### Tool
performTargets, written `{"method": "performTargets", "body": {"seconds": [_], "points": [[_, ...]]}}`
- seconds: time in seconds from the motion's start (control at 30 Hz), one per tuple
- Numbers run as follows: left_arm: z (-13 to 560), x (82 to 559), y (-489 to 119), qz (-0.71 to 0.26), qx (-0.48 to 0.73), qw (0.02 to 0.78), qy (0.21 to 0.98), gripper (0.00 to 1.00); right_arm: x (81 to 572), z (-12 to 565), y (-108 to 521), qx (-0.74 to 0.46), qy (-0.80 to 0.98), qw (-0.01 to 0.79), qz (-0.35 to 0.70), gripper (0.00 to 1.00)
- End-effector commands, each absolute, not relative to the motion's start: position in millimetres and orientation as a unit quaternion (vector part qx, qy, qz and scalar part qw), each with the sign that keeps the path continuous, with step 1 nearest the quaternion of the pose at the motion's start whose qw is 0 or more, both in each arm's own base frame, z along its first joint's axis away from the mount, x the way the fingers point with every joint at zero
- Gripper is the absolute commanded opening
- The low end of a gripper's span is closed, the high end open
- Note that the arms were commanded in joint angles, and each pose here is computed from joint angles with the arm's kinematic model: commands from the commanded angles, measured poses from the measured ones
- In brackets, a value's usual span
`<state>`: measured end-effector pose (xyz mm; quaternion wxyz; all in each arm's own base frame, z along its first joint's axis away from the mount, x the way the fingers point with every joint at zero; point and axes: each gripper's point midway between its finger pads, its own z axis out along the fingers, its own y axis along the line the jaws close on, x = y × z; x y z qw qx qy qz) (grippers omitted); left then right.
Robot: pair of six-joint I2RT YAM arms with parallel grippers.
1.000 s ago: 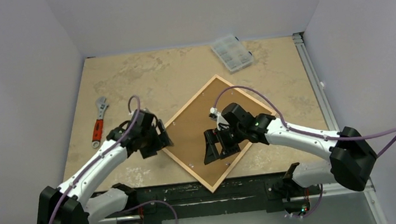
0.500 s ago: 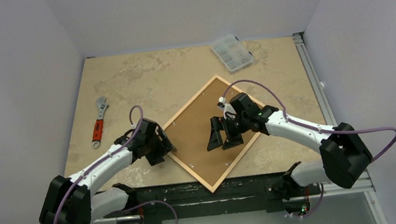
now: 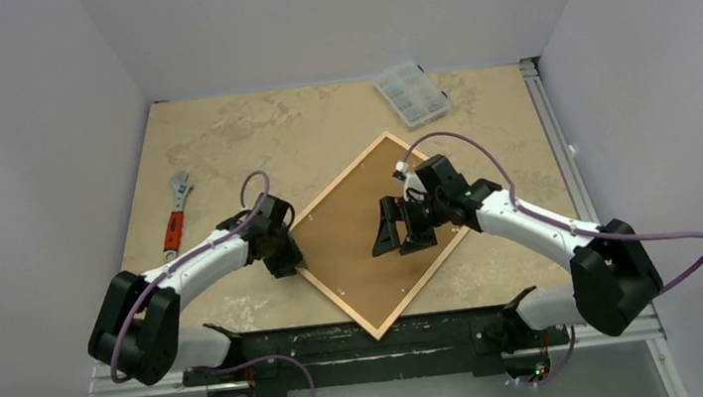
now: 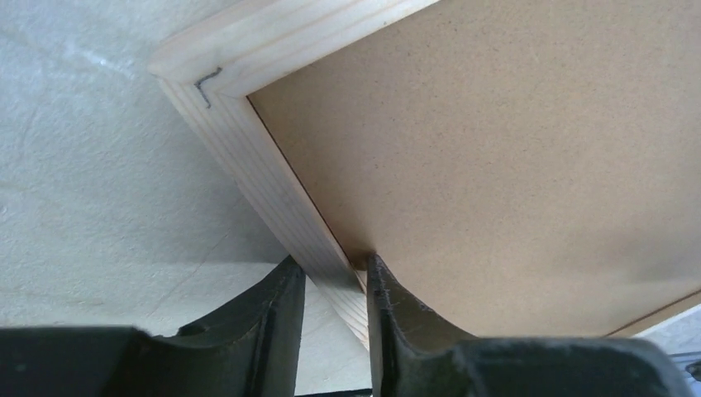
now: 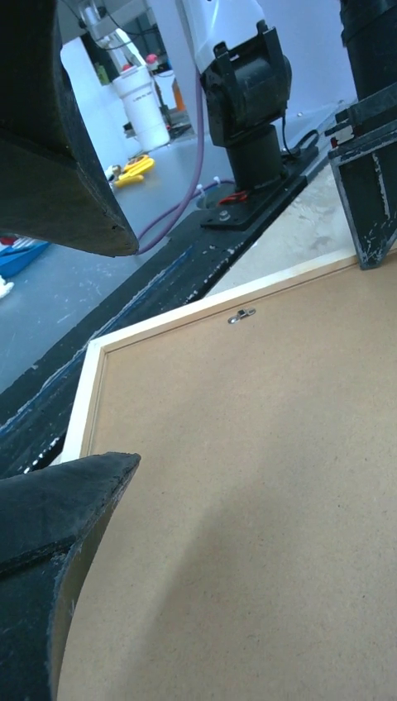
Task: Put the photo into the frame
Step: Adjust the photo frame at the center of the board.
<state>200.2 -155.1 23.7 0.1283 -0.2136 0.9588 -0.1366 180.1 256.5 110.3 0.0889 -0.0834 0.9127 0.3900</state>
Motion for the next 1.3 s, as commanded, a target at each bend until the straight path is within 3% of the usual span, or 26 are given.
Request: {"method": "performTargets", "body": {"seconds": [0.0, 0.17, 0.33, 0.4, 0.57, 0.67, 0.8, 1.07, 1.27], "points": [[17.6, 219.1, -147.1, -0.082, -0.169, 0.134, 0.973, 0.22, 197.1, 135.0, 247.2, -0.080, 0.909, 0.147, 0.382, 0.87], [18.1, 240.0, -139.1, -0.042, -0.121, 0.129, 0.983, 0.05, 218.2, 119.5, 213.2, -0.042, 0.936, 0.178, 0.300, 0.87], [34.3, 277.8, -124.8, -0.003, -0.083, 0.149, 0.985, 0.02, 259.5, 114.6, 143.8, 0.025, 0.956, 0.258, 0.138, 0.88], [37.1, 292.9, -124.9, -0.007, -0.079, 0.158, 0.984, 0.11, 271.2, 114.8, 121.4, 0.055, 0.954, 0.273, 0.109, 0.89], [43.5, 313.0, -133.3, -0.029, -0.066, 0.155, 0.985, 0.64, 291.5, 105.5, 70.2, 0.134, 0.941, 0.305, 0.053, 0.94], [52.2, 304.4, -140.1, -0.062, -0.074, 0.164, 0.982, 0.79, 295.9, 99.3, 40.5, 0.177, 0.935, 0.305, 0.037, 0.96], [59.3, 275.7, -147.3, -0.118, -0.098, 0.166, 0.974, 0.85, 302.1, 88.9, 18.7, 0.210, 0.929, 0.300, 0.044, 0.96], [32.5, 203.6, -141.5, -0.165, -0.171, 0.123, 0.964, 0.86, 330.3, 78.0, 22.6, 0.215, 0.933, 0.279, 0.076, 0.95], [25.8, 198.4, -159.0, -0.228, -0.189, 0.119, 0.948, 0.85, 339.9, 45.1, 45.5, 0.180, 0.953, 0.210, 0.124, 0.91]]}}
